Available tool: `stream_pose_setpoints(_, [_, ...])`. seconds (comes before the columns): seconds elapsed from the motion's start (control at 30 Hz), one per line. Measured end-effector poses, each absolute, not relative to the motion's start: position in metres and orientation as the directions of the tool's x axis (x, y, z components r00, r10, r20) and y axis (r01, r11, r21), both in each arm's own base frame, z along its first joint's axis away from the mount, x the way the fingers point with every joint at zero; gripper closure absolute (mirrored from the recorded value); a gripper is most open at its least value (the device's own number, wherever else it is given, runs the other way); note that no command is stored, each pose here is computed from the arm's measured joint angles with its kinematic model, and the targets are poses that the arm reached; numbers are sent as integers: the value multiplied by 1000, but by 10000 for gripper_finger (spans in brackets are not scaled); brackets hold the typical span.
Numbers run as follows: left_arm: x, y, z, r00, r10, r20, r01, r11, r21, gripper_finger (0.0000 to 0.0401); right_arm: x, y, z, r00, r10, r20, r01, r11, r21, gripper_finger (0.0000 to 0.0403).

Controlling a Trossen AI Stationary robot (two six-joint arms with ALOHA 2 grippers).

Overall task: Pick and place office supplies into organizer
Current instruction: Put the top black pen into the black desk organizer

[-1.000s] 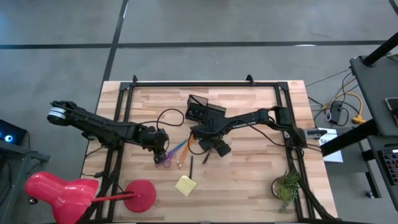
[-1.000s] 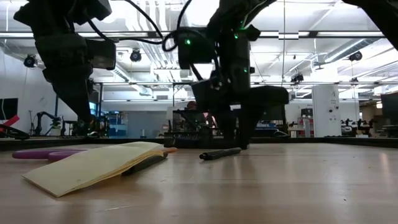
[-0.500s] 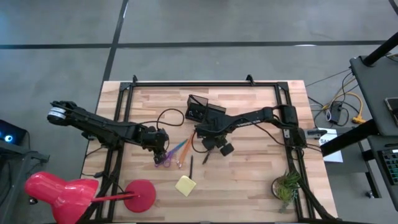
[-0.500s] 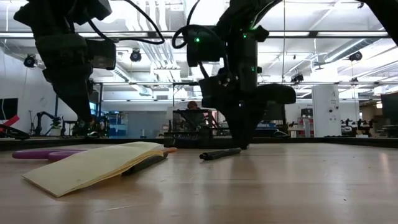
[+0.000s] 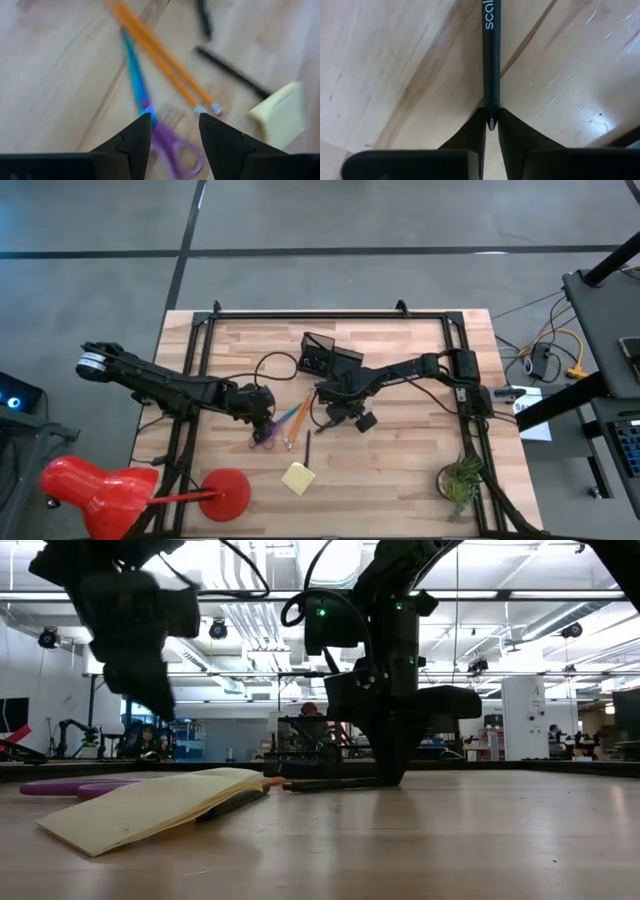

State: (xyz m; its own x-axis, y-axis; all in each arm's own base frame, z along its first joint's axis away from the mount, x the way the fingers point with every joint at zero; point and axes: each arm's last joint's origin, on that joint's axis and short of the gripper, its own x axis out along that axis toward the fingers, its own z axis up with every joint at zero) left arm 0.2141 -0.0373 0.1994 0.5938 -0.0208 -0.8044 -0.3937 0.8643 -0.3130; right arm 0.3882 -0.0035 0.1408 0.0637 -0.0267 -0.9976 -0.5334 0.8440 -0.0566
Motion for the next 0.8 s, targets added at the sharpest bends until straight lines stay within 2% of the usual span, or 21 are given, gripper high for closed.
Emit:
stream_pose_setpoints(0.23, [222,-38,204,665,-33,-746,-357,864,-356,249,388,-4,137,85,-17,-996,-462,885,-55,374])
stream_pose_setpoints(0.5, [237,-35,203,732,-27,-680,-223,935,-277,249,388,-3,130,133,6,-991,-289,957,-33,375])
stream_pose_setpoints(0.8, [264,-28,170,696,1,-719,-162,975,-155,249,392,-3,127,184,6,-983,-138,990,-19,375])
